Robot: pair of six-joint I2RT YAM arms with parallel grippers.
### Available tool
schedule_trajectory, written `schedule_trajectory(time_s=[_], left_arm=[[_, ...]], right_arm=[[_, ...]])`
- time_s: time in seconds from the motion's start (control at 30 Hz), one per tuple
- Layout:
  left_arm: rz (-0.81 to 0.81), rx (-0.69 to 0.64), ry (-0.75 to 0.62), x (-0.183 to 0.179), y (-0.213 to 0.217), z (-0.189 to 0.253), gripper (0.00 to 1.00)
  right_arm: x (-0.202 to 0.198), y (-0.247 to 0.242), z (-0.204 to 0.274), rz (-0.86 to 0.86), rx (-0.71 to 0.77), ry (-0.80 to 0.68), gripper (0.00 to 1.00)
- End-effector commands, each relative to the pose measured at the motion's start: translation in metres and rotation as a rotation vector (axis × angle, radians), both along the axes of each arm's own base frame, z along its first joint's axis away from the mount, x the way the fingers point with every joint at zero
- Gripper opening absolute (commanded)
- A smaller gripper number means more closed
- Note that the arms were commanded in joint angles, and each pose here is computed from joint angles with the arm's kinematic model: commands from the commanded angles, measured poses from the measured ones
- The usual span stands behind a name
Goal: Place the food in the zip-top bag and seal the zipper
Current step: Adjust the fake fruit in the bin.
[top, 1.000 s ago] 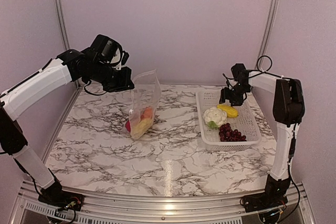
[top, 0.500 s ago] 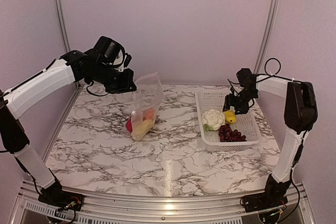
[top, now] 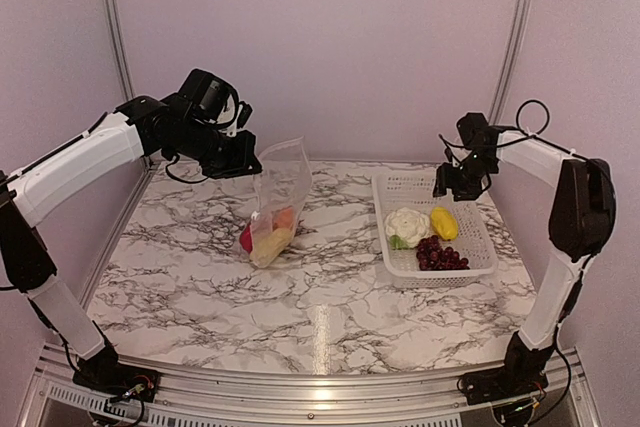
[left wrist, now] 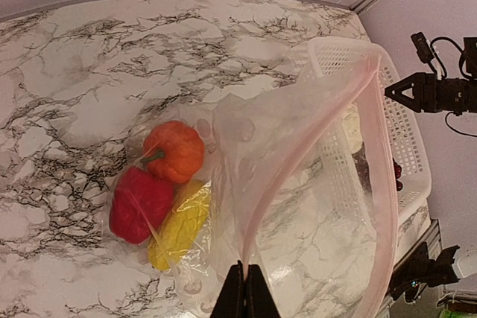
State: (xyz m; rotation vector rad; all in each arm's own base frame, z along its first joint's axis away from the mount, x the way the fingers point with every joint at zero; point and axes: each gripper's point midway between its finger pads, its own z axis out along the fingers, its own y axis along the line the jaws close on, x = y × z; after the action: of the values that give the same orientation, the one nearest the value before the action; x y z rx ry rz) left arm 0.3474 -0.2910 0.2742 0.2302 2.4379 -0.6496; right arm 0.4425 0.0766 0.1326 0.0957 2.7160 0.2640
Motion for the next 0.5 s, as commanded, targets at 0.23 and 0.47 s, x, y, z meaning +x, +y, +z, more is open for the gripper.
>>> schedule_trajectory(time_s=[0.23,0.47], left_arm=[[-0.011,-0.021,-0.006,0.001,-0.005,0.005,0.00],[-0.010,-0.019,-0.001,-0.001,-0.004,0.003,0.00]], right_arm=[[0.005,-0.024,-0.030,0.029,-0.185,0.080,0.58],[0.005,-0.031,-0.047,0.029,-0.232,0.106,0.63]])
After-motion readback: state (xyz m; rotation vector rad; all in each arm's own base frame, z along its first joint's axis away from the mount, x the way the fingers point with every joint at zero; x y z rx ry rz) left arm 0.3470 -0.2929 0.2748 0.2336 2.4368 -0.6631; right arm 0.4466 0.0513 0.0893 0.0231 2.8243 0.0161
